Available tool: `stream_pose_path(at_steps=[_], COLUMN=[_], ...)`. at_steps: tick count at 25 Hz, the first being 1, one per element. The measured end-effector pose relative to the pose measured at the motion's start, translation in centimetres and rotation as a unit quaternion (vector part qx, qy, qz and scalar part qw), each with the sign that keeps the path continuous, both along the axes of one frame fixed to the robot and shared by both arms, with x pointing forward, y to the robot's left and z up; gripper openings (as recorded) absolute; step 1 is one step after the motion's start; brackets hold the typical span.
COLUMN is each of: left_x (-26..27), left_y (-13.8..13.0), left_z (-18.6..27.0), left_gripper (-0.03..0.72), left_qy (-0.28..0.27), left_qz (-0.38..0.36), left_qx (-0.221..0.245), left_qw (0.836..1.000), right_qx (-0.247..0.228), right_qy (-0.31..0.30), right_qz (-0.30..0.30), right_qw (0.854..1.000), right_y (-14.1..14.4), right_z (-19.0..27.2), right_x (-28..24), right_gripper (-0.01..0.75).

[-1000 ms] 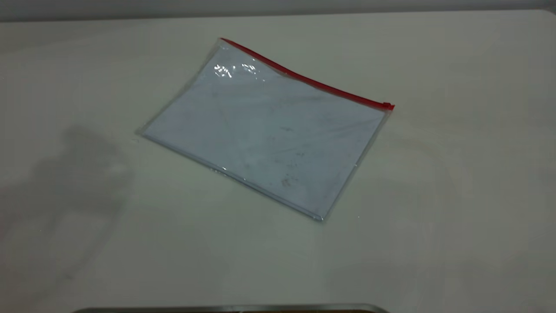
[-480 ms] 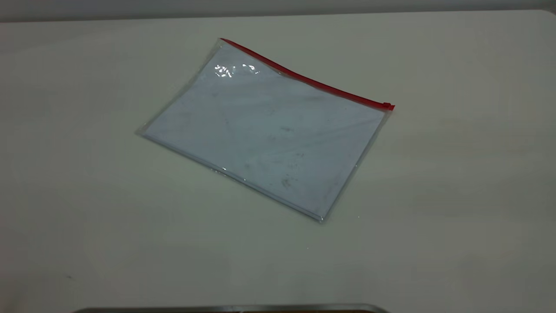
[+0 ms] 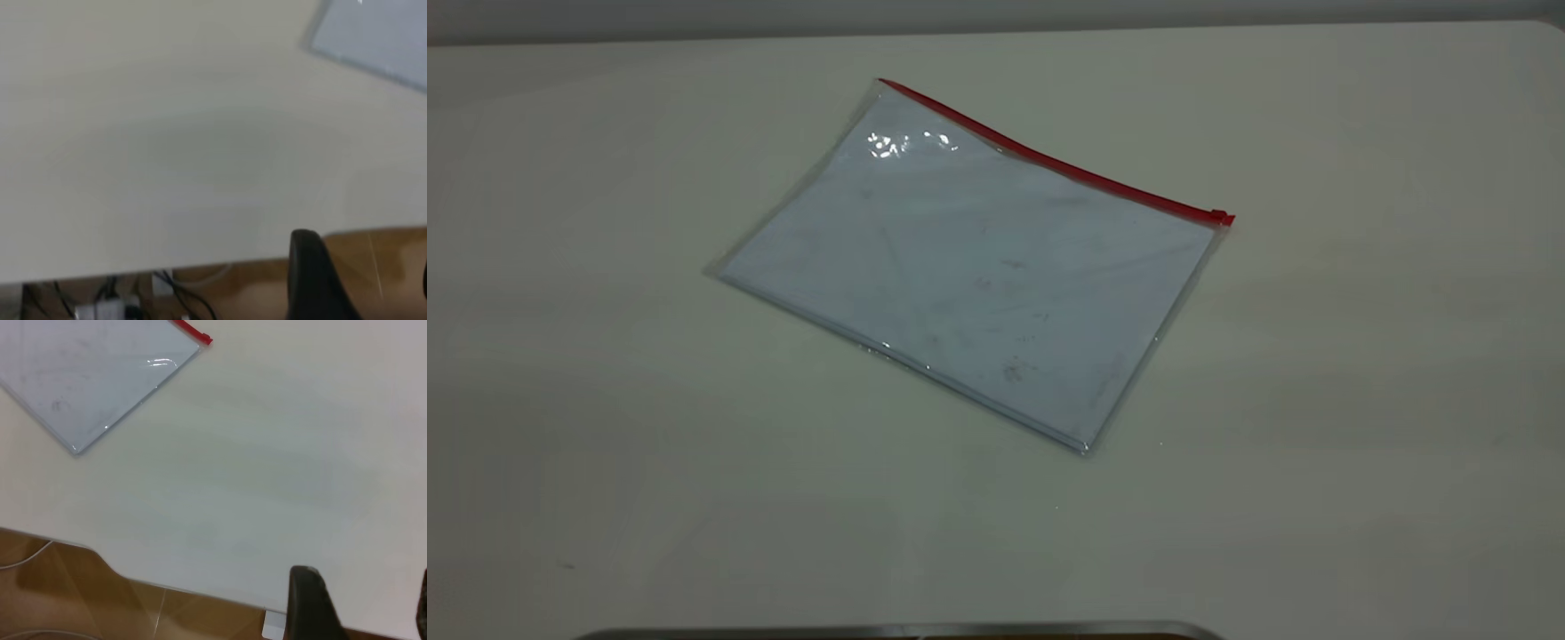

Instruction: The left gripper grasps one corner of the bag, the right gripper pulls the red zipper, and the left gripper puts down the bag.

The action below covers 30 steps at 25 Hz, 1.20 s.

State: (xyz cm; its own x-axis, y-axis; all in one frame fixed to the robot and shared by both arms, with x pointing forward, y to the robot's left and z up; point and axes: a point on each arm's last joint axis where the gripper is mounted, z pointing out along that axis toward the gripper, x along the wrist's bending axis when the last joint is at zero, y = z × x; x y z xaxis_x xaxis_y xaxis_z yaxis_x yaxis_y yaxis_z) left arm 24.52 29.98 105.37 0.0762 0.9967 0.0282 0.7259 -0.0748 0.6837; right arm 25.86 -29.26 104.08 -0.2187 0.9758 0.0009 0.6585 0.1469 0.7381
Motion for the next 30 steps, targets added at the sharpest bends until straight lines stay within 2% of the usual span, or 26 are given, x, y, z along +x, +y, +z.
stream_pose_path(at_steps=[4,13,19,23,25,30], left_x=[0.5,0.5,0.5,0.5,0.3,-2.0], left_y=[0.0,0.0,0.0,0.0,0.0,0.0], left_z=[-2.0,-2.1,-2.1,-2.1,-2.1,-2.1], left_gripper=[0.453,0.453,0.453,0.453,0.453,0.453], left_qy=[0.032,0.032,0.032,0.031,0.023,-0.058], left_qz=[0.001,0.0,0.0,0.0,0.0,0.0], left_qx=[-0.001,-0.002,-0.002,-0.002,-0.002,-0.004], left_qw=[0.999,0.999,0.999,1.0,1.0,0.998], right_qx=[0.0,0.001,0.01,0.01,0.01,0.01], right_qy=[0.0,-0.004,-0.076,-0.096,-0.095,-0.095], right_qz=[0.0,-0.004,-0.094,-0.107,-0.107,-0.107], right_qw=[1.0,1.0,0.993,0.99,0.99,0.99], right_y=[0.0,0.0,-0.3,-0.3,-0.3,-0.3], right_z=[0.0,0.0,0.2,0.1,0.1,0.1], right_x=[0.0,-0.1,-2.1,-2.8,-2.8,-2.8], right_gripper=[0.416,0.416,0.416,0.416,0.416,0.416])
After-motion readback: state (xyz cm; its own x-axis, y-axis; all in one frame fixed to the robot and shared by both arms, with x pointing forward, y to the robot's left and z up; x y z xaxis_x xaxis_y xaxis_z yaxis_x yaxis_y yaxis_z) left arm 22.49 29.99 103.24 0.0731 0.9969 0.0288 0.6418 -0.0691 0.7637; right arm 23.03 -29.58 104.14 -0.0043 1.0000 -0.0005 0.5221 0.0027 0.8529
